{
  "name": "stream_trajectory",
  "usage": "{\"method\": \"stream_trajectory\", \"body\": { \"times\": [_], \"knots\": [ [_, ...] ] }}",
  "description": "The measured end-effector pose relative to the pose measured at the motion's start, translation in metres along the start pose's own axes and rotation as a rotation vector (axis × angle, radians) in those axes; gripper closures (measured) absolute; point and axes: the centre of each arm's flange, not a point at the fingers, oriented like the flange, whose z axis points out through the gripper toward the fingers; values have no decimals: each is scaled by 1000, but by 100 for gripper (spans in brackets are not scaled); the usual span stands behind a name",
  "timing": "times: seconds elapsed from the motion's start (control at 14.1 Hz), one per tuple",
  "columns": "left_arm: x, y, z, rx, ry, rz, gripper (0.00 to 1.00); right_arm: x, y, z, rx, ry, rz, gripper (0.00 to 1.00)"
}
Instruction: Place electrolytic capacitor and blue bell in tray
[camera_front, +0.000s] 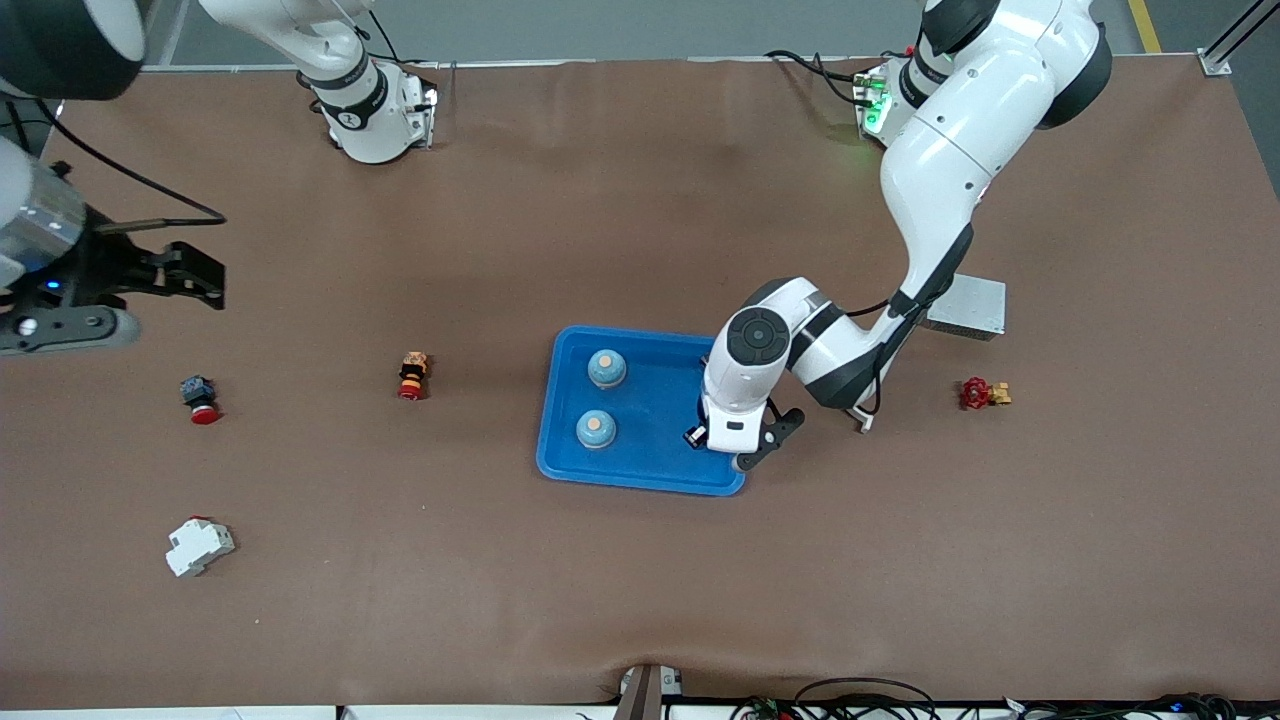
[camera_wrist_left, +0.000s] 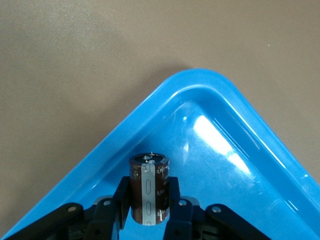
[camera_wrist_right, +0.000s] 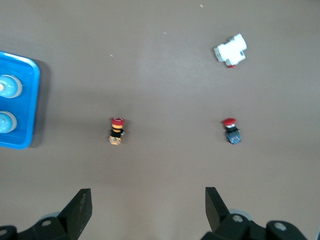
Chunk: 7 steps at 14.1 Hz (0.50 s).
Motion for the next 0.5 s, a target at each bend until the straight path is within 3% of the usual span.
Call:
{"method": "stream_trajectory", "body": {
  "times": [0.21,0.43,0.5],
  "knots": [
    [0,0,1,1,-1,0,66,-26,42,-14,15,14,55,0],
    [1,1,0,-4,0,-2,66,-55,52,-33,30,70,77,0],
    [3,2,-2,-6,2,-4,60,-62,52,-38,30,82,78,0]
  ]
}}
